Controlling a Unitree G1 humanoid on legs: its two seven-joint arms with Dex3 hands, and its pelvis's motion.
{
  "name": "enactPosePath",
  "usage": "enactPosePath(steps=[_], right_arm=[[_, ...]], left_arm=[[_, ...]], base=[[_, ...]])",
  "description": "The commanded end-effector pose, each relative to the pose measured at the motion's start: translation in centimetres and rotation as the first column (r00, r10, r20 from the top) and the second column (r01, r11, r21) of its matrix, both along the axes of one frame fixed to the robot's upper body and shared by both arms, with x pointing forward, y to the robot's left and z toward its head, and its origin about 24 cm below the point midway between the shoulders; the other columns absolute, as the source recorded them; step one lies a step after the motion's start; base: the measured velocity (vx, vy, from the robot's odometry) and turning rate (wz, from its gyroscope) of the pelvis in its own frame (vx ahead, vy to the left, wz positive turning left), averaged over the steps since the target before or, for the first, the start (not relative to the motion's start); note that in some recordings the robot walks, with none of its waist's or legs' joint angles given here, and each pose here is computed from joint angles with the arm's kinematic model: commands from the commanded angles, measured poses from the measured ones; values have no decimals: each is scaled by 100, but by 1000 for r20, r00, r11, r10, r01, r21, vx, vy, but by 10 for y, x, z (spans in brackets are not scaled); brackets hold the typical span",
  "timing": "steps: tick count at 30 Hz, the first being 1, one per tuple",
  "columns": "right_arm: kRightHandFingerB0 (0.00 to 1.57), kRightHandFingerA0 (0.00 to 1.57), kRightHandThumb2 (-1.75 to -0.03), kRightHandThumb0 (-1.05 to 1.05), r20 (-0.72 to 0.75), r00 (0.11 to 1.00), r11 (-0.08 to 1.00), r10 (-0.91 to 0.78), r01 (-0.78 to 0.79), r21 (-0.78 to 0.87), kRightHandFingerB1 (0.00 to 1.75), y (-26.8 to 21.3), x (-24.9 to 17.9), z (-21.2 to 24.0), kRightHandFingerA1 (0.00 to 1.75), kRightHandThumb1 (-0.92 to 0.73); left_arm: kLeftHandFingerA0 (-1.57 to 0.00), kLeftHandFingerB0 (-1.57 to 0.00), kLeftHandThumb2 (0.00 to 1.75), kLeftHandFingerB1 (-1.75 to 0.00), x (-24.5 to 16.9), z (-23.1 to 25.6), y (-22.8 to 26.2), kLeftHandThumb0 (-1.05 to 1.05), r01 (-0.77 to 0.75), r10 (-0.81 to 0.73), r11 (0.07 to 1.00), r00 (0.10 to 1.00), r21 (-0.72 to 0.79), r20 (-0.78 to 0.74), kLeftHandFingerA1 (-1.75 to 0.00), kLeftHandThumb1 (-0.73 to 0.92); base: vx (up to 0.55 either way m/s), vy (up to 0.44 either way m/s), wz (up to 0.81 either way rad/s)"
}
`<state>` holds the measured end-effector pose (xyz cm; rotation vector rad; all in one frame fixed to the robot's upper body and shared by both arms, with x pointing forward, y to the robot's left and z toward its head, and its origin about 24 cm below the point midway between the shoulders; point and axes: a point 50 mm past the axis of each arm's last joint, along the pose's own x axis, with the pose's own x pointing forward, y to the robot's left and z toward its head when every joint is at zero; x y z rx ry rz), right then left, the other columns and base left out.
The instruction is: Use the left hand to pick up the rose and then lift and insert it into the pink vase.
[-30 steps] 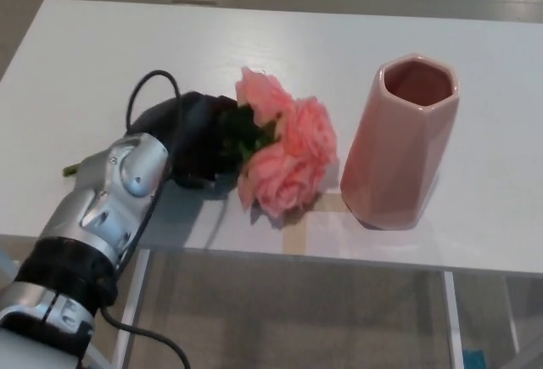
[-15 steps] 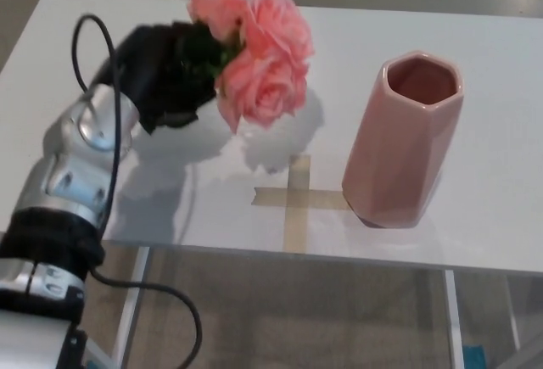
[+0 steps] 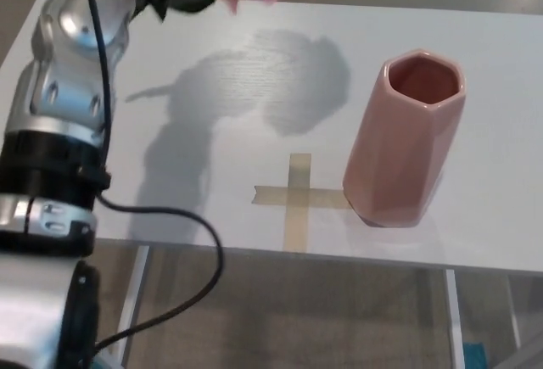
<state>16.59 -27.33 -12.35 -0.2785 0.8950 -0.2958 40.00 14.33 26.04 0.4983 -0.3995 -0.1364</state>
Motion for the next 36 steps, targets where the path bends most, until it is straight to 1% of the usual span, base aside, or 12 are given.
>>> enactPosePath(steps=[1, 2, 3, 5, 6, 7, 10, 12, 18, 21, 28, 36], right_arm=[[63, 71, -59, -36, -18, 1000, 1000, -8, 8, 6, 45, -2, -5, -2, 50, -63], [63, 71, -59, -36, -18, 1000, 1000, -8, 8, 6, 45, -2, -5, -2, 50, -63], [63, 71, -59, -37, -17, 1000, 1000, -12, 12, 10, 45, -2, -5, -2, 50, -63], [63, 71, -59, -37, -17, 1000, 1000, -12, 12, 10, 45, -2, -5, -2, 50, -63], [63, 72, -60, -38, -14, 1000, 1000, -13, 14, 12, 45, -2, -4, -2, 51, -63], [63, 72, -59, -37, -14, 1000, 1000, -12, 12, 11, 45, -1, -4, -2, 51, -63], [63, 72, -59, -37, -14, 1000, 1000, -11, 11, 10, 45, -1, -4, -2, 51, -63], [63, 72, -59, -37, -13, 1000, 1000, -2, 2, 8, 45, -1, -3, -1, 51, -63], [62, 72, -60, -38, -17, 1000, 1000, 3, -2, 10, 45, 0, -3, -2, 51, -63], [62, 72, -60, -38, -17, 1000, 1000, 3, -3, 9, 45, 0, -3, -2, 51, -63], [62, 72, -60, -38, -30, 999, 1000, 18, -18, 1, 45, 1, -6, -3, 50, -63], [63, 72, -59, -37, -62, 998, 1000, 30, -30, -4, 45, 1, -18, -8, 50, -63]], left_arm=[[-83, -71, 65, -97, -1, 29, -16, -23, 142, -162, 946, 986, -290, -44, -141, 87], [-83, -71, 65, -97, -1, 29, -16, -23, 142, -162, 946, 986, -292, -46, -141, 87], [-87, -76, 66, -88, -1, 39, -27, -23, 199, -253, 861, 966, -469, -56, -145, 85], [-87, -76, 66, -88, -1, 40, -28, -23, 205, -266, 847, 962, -490, -58, -145, 85], [-89, -81, 67, -85, -2, 49, -38, -21, 216, -346, 714, 936, -667, -67, -156, 78], [-90, -82, 67, -83, -3, 53, -42, -21, 217, -381, 657, 922, -722, -69, -156, 76], [-90, -82, 67, -83, -3, 54, -43, -21, 215, -395, 635, 916, -742, -73, -156, 76], [-94, -83, 63, -83, -4, 61, -51, -20, 234, -457, 569, 887, -789, -67, -151, 78], [-97, -82, 63, -85, -7, 71, -62, -21, 280, -551, 522, 832, -806, -68, -147, 79], [-97, -82, 63, -85, -7, 72, -62, -21, 279, -557, 516, 828, -810, -70, -147, 79], [-97, -83, 63, -83, -17, 88, -79, -22, 297, -607, 452, 793, -841, -46, -147, 79], [-96, -83, 63, -85, -32, 84, -91, -23, 307, -655, 398, 755, -864, -33, -149, 81]], base=[[0, 0, 0], [0, 0, 0], [0, 0, 0], [0, 0, 0], [0, 0, 0], [0, 0, 0], [0, 0, 0], [0, 0, 0], [0, 0, 0], [0, 0, 0], [0, 0, 0], [0, 0, 0]])
